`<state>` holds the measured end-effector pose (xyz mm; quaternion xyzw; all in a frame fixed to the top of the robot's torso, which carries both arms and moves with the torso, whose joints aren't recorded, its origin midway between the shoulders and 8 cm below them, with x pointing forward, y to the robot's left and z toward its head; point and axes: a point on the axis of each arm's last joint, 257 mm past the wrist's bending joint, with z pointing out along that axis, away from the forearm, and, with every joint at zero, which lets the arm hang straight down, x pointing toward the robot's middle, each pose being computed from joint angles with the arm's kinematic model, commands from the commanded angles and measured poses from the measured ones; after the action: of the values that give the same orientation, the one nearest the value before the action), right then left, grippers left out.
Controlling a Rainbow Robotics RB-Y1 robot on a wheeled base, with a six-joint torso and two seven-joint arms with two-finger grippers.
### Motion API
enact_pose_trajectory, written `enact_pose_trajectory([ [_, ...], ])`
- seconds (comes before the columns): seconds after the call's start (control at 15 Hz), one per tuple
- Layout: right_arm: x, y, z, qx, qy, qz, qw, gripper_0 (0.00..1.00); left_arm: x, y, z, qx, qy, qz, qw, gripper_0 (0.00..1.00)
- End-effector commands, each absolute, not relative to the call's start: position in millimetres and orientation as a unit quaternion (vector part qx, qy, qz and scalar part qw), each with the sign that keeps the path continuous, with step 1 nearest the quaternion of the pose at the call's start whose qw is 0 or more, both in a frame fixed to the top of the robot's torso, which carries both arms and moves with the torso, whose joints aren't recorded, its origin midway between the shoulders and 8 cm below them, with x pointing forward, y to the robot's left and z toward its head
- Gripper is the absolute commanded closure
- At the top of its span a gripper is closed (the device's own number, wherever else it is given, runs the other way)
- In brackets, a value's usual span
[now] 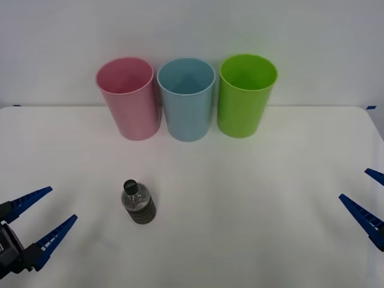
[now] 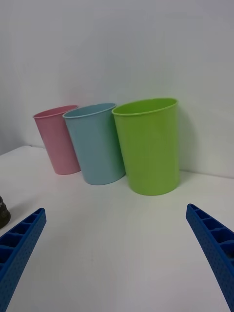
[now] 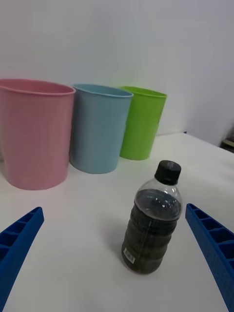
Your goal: Grasp the object on the table and drop it into the matching bin: aluminum can to the light blue bin, PET bottle to the pink bin.
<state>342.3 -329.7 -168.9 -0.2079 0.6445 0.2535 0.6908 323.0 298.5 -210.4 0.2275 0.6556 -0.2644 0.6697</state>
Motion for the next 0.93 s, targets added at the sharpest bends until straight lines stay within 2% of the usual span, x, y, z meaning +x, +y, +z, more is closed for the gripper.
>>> enact_pose_trajectory([
  [0.07,342.3,-329.7,-168.9,-0.208,0.645,0.253,0.691,0.00,317.7,290.8,-228.1,0.254,0.666,-0.250,0.655,0.00],
  [0.47,342.3,-329.7,-168.9,-0.208,0.645,0.253,0.691,0.00,318.8,267.1,-270.3,0.268,0.679,-0.259,0.632,0.00],
  [0.93,342.3,-329.7,-168.9,-0.208,0.645,0.253,0.691,0.00,338.0,237.6,-292.5,0.274,0.680,-0.274,0.623,0.00],
])
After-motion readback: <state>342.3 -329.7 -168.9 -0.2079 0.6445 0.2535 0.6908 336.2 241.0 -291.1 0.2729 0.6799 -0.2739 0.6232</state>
